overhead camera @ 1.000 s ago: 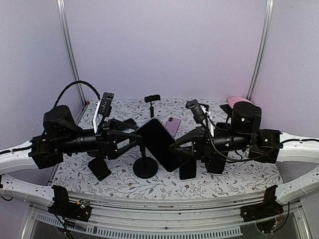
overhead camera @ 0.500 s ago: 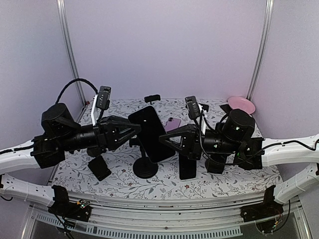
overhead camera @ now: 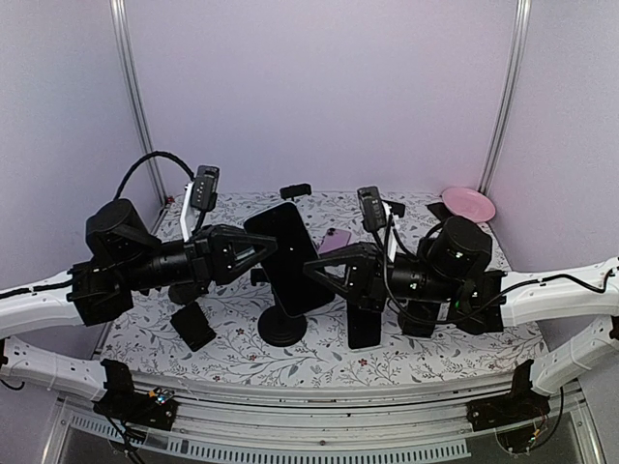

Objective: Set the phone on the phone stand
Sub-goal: Pass from the right arm to the left, then hold the phone stand at the center of the board.

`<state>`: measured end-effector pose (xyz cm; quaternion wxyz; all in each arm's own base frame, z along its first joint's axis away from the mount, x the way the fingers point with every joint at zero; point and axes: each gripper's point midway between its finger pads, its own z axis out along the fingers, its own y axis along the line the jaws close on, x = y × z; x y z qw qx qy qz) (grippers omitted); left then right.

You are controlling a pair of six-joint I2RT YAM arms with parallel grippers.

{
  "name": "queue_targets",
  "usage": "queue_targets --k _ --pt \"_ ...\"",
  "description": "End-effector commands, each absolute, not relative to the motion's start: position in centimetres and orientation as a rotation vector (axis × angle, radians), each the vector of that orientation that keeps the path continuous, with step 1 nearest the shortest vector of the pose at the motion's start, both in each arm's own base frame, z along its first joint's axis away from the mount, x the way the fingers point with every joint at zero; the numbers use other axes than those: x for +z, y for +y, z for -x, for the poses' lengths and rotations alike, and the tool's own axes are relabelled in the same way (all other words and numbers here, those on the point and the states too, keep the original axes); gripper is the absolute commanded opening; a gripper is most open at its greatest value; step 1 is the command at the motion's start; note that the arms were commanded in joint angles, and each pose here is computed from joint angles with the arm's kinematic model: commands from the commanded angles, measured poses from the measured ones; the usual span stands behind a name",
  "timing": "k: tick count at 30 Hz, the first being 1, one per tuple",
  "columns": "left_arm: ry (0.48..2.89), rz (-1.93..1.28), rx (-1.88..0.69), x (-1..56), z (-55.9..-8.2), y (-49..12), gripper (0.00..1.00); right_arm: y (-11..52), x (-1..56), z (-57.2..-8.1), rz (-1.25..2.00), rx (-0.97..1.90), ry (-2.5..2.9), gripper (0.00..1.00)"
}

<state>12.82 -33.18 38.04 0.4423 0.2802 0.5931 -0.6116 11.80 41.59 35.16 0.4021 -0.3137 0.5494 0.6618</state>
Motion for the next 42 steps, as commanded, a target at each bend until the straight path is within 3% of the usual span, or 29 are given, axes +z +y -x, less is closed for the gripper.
queue_targets --k 1,3,6,11,20,42 --pt "1.44 -0.723 -1.473 38.6 -12.9 -32.5 0.0 41.2 34.7 -14.1 0.67 1.572 1.465 0.19" --pt "1.451 -0.718 -1.422 38.6 -13.4 -31.7 0.0 40.8 34.0 -14.9 0.631 1.513 1.527 0.38" --pt "1.473 -0.713 -1.339 38.5 -14.1 -30.3 0.0 40.0 32.7 -16.1 0.575 1.417 1.607 0.53" --pt "1.505 -0.663 -1.203 38.7 -15.5 -27.7 0.0 39.1 30.0 -17.9 0.504 1.262 1.745 0.63" --pt "1.529 -0.632 -1.082 38.9 -16.4 -25.5 0.0 39.7 27.0 -19.5 0.443 1.004 1.885 0.65" --pt "1.55 -0.631 -1.041 37.9 -17.2 -25.5 0.0 42.9 24.1 -19.5 0.448 0.829 1.992 0.55"
